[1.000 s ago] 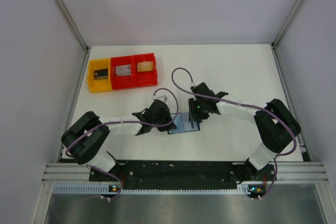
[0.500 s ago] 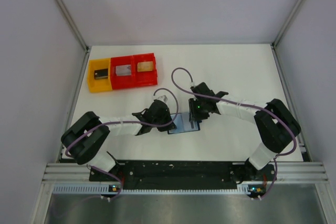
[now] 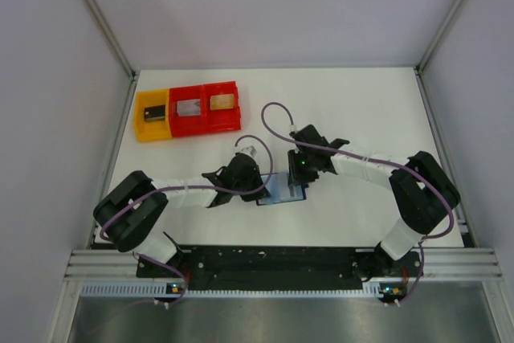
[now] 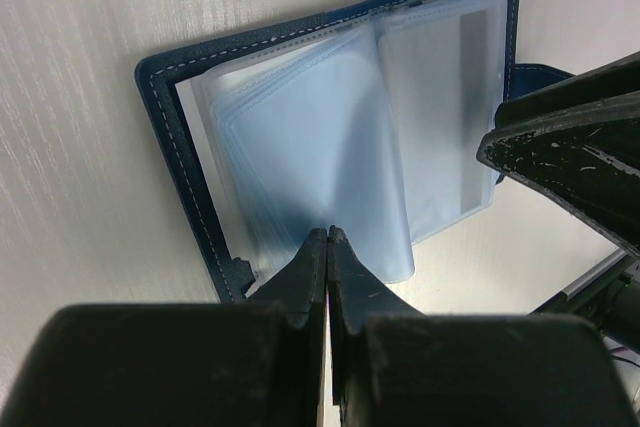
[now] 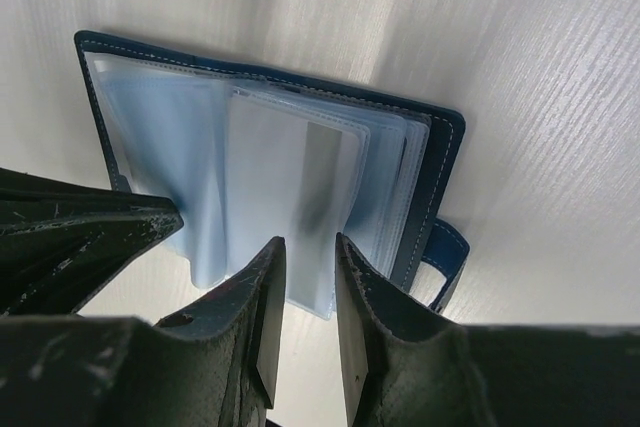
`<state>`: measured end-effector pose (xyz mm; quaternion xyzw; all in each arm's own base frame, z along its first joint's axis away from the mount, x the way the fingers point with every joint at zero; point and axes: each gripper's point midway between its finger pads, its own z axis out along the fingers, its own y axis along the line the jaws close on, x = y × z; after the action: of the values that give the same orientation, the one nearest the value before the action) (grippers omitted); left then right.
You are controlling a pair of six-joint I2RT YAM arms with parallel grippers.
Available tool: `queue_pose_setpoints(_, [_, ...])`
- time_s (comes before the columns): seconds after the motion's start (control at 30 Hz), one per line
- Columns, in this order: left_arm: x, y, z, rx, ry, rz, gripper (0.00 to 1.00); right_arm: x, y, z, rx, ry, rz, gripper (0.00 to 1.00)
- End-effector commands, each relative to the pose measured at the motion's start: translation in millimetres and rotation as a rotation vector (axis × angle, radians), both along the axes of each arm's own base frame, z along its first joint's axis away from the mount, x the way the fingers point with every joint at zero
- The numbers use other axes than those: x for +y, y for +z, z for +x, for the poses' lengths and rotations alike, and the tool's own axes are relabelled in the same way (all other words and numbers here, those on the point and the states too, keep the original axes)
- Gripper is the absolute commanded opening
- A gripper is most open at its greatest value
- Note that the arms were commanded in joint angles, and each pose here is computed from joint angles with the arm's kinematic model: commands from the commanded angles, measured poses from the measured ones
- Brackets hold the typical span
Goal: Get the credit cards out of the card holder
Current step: Remove the credit card from the card holder.
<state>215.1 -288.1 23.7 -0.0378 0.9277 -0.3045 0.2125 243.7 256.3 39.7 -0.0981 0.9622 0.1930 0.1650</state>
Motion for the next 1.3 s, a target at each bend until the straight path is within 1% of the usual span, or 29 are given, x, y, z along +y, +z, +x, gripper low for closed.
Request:
queue_pose_setpoints(0.0, [19.1,-27.4,-20.9,0.065,-0.015,0.094,0.00,26.3,19.0,5.8,-0.026,0.041,0.092,0.26])
queue_pose_setpoints(0.17, [19.2,-26.9,-21.7,0.065,-0.016,0.093,0.00,30.8,20.4,5.9,-0.020,0.043,0.118,0.26])
queue_pose_setpoints(0.27, [19.1,-26.0,-21.3,0.062,-0.015,0.091,0.00,31.5,20.9,6.8,-0.022,0.037,0.121,0.24])
queue_pose_setpoints(0.4, [19.6,-25.6,-21.5,0.061,-0.012,0.090,0.00,17.3,14.9,13.1,-0.054,-0.006,0.049,0.24])
queue_pose_setpoints(0.47, [20.2,-25.2,-21.7,0.059,-0.011,0.090,0.00,9.3,13.1,13.2,-0.063,-0.020,0.013,0.27])
queue_pose_setpoints(0.63, [20.6,-26.2,-22.4,0.060,-0.012,0.093,0.00,2.4,23.3,14.3,-0.098,-0.029,0.001,0.31])
queue_pose_setpoints(0.9, [19.7,-24.8,-21.5,0.057,-0.012,0.090,0.00,1.4,9.4,11.3,-0.061,-0.018,-0.027,0.32])
queue_pose_setpoints(1.27, [19.2,-27.0,-21.7,0.063,-0.015,0.094,0.00,-1.2,-0.1,9.9,-0.044,-0.015,-0.050,0.33])
